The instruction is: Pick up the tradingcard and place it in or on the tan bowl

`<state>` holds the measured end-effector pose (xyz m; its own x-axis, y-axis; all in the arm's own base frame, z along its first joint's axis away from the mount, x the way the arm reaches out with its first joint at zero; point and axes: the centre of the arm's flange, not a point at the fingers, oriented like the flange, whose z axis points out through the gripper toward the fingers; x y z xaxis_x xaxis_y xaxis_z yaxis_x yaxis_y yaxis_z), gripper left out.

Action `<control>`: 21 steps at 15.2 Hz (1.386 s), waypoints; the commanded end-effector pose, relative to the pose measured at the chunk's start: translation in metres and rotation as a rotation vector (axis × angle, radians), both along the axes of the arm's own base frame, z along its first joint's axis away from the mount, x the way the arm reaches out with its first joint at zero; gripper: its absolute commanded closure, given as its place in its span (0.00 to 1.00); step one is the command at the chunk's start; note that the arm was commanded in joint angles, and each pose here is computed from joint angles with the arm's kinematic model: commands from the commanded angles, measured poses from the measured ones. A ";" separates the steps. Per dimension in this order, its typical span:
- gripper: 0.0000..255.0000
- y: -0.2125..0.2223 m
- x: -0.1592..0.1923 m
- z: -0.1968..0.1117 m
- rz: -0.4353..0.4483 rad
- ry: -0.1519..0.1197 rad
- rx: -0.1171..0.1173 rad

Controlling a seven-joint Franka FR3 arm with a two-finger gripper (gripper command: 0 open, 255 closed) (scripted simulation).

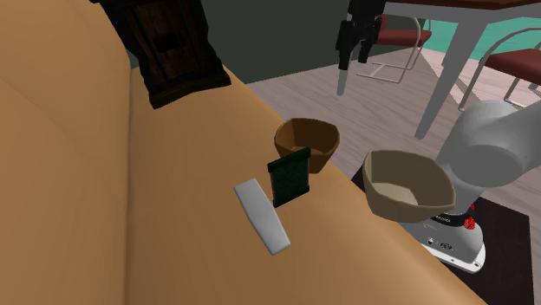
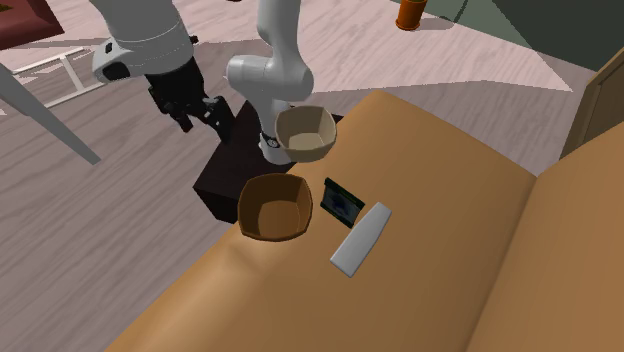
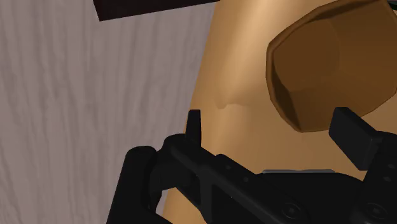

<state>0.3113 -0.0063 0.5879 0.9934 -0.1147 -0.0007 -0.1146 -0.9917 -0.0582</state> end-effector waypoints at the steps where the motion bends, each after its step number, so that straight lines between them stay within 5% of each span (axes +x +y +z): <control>1: 0.00 0.000 0.000 0.000 0.000 0.000 0.000; 10: 0.00 0.091 -0.009 -0.039 0.610 -0.203 0.086; 19: 0.00 0.166 -0.061 -0.078 1.220 -0.406 0.171; 21: 0.00 0.171 -0.064 -0.084 1.250 -0.416 0.175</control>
<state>0.2489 0.1610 0.5078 0.3864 0.8316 0.3989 0.9089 -0.4169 -0.0112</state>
